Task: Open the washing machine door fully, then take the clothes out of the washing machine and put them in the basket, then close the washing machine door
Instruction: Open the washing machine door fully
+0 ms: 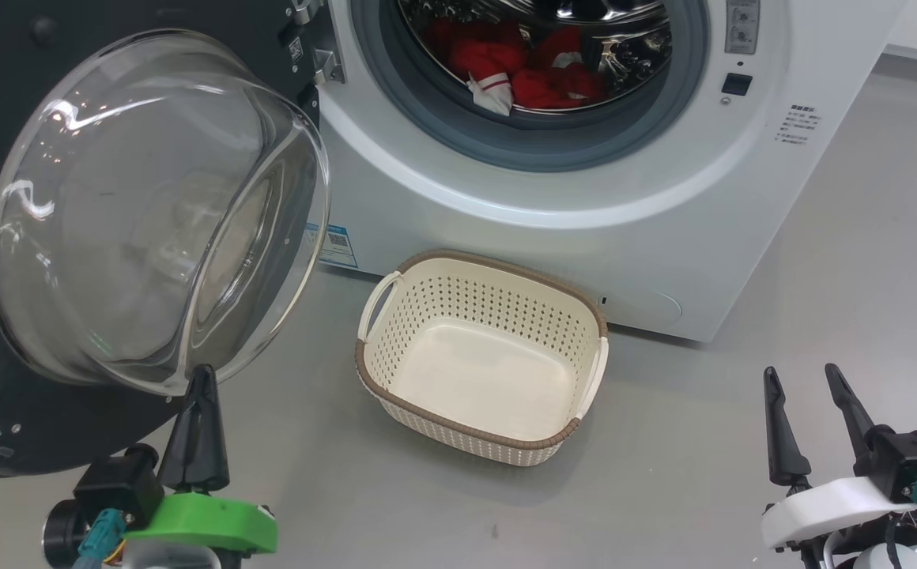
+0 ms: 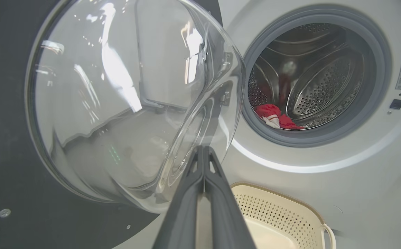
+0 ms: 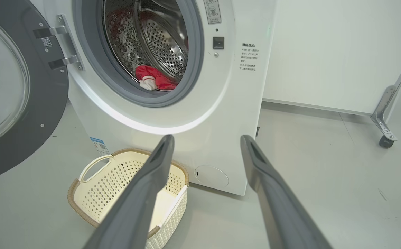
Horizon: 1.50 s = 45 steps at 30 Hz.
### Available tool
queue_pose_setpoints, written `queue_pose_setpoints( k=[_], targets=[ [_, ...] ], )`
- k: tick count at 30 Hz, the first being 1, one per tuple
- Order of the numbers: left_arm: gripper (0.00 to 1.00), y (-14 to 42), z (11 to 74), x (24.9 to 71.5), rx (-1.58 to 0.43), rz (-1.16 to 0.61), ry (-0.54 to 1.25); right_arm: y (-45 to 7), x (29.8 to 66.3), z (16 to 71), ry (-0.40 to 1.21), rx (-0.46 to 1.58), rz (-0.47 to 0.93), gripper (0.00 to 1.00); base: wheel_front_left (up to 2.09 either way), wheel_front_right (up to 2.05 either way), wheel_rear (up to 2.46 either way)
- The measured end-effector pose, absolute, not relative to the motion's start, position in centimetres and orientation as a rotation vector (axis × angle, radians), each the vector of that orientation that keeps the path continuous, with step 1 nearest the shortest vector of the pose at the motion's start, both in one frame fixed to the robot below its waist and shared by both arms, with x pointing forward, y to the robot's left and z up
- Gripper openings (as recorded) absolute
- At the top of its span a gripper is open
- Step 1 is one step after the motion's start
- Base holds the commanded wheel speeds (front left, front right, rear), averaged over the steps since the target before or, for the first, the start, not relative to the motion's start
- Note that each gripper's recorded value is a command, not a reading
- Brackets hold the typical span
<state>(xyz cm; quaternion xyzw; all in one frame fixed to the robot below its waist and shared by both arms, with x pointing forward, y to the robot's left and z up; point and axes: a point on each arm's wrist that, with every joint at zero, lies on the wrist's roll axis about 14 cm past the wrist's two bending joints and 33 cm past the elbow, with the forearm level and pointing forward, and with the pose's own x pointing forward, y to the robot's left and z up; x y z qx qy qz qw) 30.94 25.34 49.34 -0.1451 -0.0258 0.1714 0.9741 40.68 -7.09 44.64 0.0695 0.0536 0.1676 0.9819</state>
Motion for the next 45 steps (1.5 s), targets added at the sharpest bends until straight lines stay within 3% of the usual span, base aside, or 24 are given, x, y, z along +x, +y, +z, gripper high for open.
queue_pose_setpoints(
  k=[2, 3, 5, 6, 7, 45],
  targets=[
    [0.0, 24.4, 49.3, 31.2, -0.298, 0.311, -0.049, -7.2, 40.5, 44.7, 0.105, 0.142, 0.333, 1.0, 0.0, 0.0, 0.0],
    [0.13, 23.9, 49.4, 31.4, -0.297, 0.296, -0.048, -7.3, 40.5, 44.8, 0.105, 0.143, 0.33, 1.0, 0.0, 0.0, 0.0],
    [0.62, 23.1, 49.3, 31.8, -0.298, 0.267, -0.04, -7.6, 40.4, 44.9, 0.1, 0.144, 0.322, 1.0, 0.0, 0.0, 0.0],
    [0.96, 22.7, 49.2, 32.0, -0.301, 0.254, -0.03, -7.8, 40.4, 45.0, 0.098, 0.144, 0.317, 1.0, 0.0, 0.0, 0.0],
    [1.0, 22.3, 49.2, 32.2, -0.3, 0.24, -0.026, -7.9, 40.4, 45.0, 0.095, 0.145, 0.311, 1.0, 0.0, 0.0, 0.0],
    [1.0, 12.9, 47.6, 37.3, -0.301, -0.059, 0.097, -15.7, 36.9, 46.5, 0.047, 0.151, 0.079, 1.0, 0.0, 0.0, 0.0]
  ],
)
